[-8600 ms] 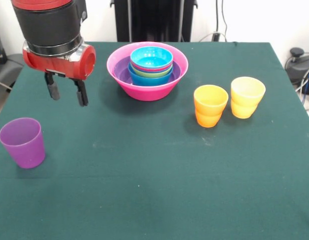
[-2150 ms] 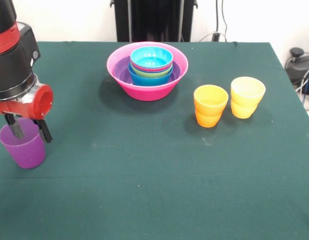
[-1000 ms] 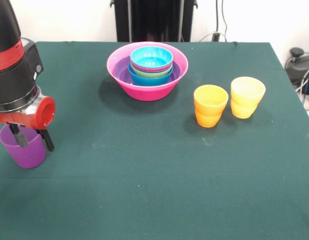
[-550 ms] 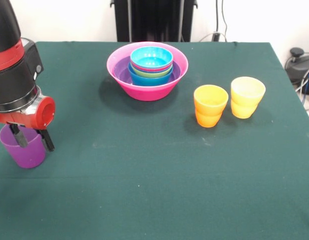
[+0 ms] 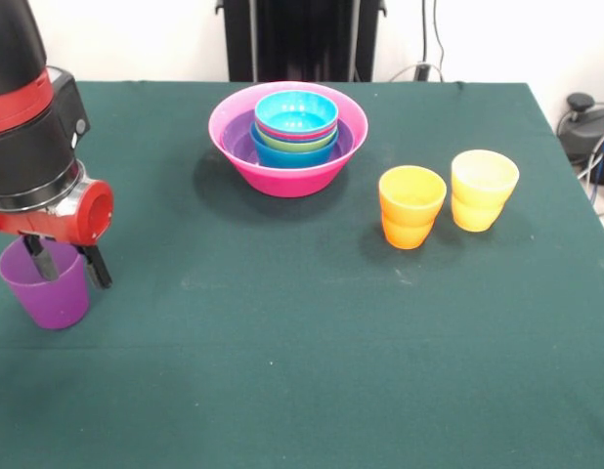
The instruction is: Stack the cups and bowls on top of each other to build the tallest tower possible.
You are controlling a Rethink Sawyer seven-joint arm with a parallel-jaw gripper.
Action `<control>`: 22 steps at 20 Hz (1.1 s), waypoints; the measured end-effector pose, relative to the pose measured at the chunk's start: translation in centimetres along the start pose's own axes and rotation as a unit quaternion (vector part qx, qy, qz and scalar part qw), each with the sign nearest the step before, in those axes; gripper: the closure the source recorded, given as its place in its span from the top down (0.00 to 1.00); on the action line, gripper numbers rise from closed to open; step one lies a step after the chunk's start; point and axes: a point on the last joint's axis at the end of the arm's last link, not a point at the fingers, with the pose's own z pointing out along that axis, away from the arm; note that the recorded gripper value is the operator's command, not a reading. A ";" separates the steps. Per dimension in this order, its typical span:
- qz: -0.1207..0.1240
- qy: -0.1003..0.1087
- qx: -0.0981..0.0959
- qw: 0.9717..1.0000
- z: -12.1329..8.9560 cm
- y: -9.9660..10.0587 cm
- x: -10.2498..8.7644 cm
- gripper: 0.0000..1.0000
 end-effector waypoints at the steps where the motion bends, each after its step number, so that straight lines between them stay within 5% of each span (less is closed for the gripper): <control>1: -0.001 0.000 0.001 1.000 -0.2 0.1 0.1 1.00; 13: -0.009 -0.014 0.014 1.000 -4.8 0.2 -0.6 1.00; 22: -0.008 -0.011 0.015 1.000 -5.0 -0.2 -0.2 1.00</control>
